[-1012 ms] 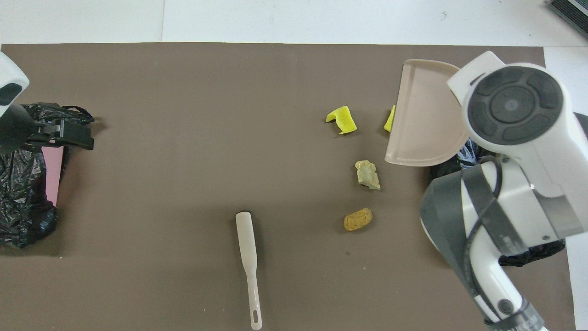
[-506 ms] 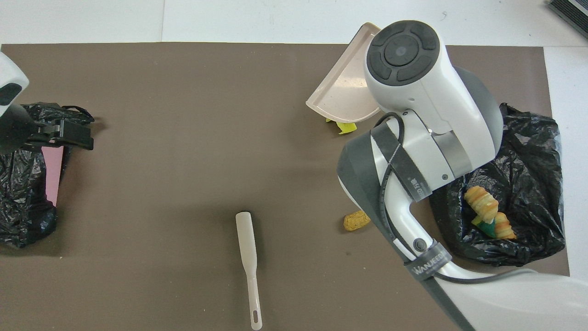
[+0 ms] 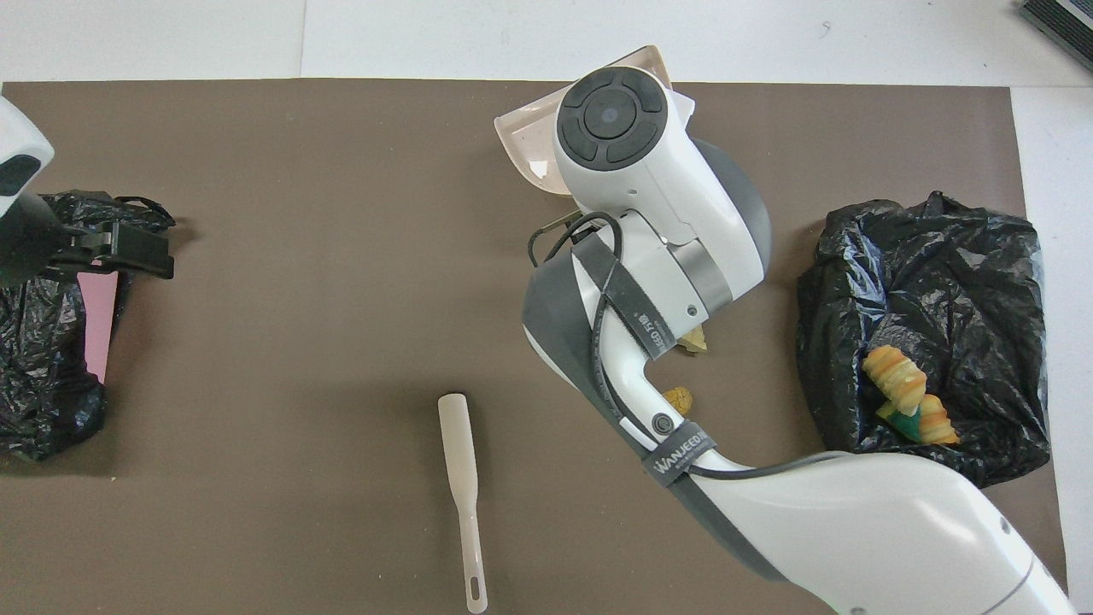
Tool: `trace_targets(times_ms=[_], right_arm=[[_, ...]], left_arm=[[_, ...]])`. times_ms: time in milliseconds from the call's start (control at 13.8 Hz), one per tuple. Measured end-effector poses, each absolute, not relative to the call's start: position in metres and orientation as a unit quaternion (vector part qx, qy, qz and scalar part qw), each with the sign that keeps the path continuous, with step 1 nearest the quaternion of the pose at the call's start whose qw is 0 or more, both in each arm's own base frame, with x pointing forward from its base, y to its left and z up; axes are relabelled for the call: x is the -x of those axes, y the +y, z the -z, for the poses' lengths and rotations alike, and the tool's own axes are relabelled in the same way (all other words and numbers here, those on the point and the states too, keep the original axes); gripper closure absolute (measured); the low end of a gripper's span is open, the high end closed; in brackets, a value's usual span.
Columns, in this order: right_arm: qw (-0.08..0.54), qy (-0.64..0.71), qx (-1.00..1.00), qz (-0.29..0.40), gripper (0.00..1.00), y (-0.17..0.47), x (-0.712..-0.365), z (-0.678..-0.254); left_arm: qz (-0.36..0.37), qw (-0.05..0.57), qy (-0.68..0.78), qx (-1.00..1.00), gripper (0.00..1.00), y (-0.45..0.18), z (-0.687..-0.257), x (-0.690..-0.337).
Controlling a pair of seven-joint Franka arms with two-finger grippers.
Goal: Sweep and dump trash in bin
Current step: 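Carry the empty dustpan back toward the table center with the right gripper, then lower the dustpan onto the table with the right gripper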
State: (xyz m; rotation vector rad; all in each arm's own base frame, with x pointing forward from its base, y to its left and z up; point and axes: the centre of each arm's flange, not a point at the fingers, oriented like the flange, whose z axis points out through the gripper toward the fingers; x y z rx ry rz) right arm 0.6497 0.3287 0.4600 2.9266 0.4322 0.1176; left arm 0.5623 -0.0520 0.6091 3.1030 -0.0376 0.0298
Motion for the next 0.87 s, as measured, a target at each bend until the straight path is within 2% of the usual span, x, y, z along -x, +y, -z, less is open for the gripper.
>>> trace_targets(times_ms=[434, 867], right_arm=[[0.036, 0.053, -0.996, -0.063, 0.68, 0.423, -0.633, -0.411], [0.003, 0.04, -0.998, -0.055, 0.68, 0.476, -0.605, -0.387]], left_arm=[[-0.01, 0.019, -0.012, -1.0, 0.0, -0.052, -0.609, -0.562], [-0.01, 0.019, -0.012, -1.0, 0.0, -0.052, -0.609, -0.562]])
